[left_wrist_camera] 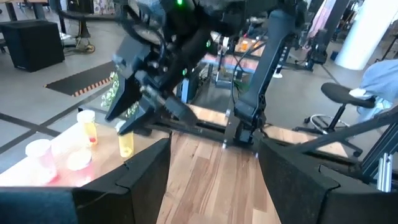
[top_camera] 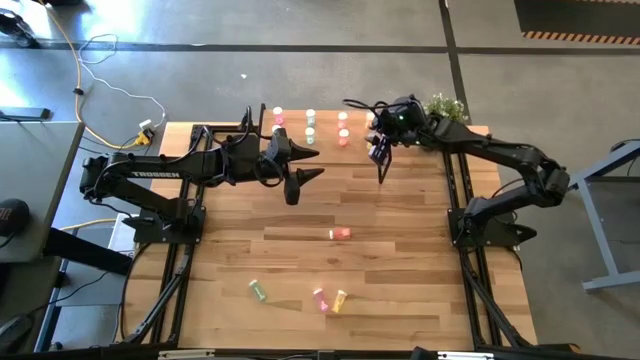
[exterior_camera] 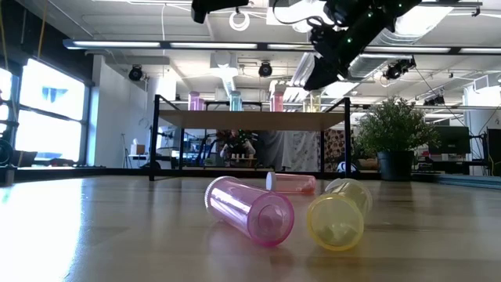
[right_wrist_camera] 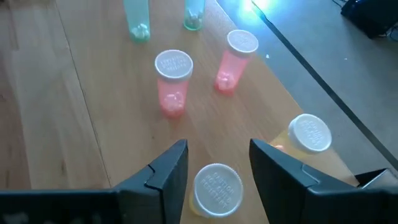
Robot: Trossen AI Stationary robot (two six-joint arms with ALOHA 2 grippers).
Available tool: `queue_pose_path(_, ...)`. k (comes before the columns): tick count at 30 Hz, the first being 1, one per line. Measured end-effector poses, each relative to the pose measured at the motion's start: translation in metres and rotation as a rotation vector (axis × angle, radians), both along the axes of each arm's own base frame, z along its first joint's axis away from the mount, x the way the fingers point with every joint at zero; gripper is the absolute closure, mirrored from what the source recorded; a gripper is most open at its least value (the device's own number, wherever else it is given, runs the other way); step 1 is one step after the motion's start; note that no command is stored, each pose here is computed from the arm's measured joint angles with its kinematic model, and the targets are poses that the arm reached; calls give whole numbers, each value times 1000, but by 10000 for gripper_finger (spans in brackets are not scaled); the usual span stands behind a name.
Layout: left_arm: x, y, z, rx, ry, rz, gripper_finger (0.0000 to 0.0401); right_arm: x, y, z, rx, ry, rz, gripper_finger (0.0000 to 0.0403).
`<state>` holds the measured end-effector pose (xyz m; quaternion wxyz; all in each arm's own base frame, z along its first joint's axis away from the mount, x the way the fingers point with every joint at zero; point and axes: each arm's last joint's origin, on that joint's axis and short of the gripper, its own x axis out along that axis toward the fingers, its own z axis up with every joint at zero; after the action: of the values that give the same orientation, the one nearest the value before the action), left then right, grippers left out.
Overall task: Pick and place medicine bottles onto shelf by color
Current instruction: Put the orange pill bottle on the shelf aligned with the other orange pill bottles
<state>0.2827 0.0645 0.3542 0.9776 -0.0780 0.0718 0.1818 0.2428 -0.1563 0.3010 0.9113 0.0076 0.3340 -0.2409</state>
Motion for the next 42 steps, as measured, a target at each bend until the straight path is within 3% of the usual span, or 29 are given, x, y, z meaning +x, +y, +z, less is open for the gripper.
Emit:
queue_pose_path(4,-1,0,-6,-40,57,5,166,1,4,10,10,16,12,240)
queue_pose_path(9,-5,-4,-19,-165,156,28,166,4,12,25,16,20,39,240)
queue_pose_path(17,-12,-21,-39,-341,324,103,166,3,30,49,121,42,24,240)
queue_pose_path(26,-17,-47,-48,-414,428,96,166,3,59,60,294,69,-23,240)
queue_pose_path(36,-33,-66,-62,-419,665,51,166,13,109,56,618,25,-131,240)
queue_pose_path(42,-38,-73,-66,-384,741,16,166,17,141,55,652,49,-83,240)
